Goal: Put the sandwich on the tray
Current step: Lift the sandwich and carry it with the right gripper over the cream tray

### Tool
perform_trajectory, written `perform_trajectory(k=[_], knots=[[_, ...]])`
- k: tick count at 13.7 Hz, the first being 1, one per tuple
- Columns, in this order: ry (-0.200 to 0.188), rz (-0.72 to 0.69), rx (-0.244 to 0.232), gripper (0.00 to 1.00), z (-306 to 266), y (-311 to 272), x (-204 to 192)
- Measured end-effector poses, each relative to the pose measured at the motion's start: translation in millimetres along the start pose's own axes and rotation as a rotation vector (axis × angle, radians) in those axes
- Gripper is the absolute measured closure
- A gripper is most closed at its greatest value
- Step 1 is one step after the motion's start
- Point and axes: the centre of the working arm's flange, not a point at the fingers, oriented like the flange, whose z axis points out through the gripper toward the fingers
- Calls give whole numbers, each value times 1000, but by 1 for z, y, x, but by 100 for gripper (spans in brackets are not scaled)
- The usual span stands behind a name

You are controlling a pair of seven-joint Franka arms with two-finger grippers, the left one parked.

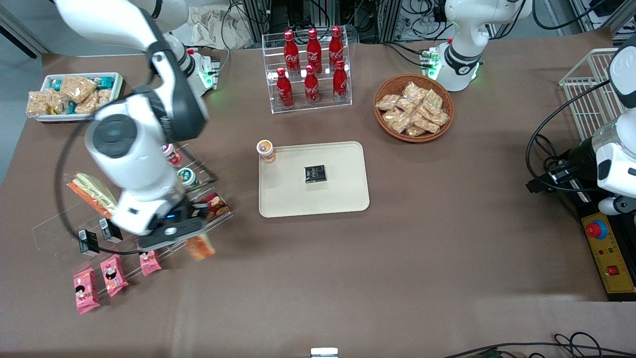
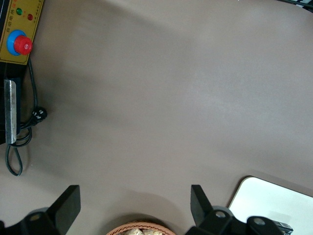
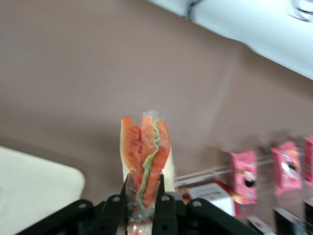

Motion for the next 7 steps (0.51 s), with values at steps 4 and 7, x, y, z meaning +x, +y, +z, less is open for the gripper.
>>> perform_trajectory(k=[4,7], knots=[[-10,-246,9,81,46,-109,3],[0,-406,18,81,81,-175,-1]])
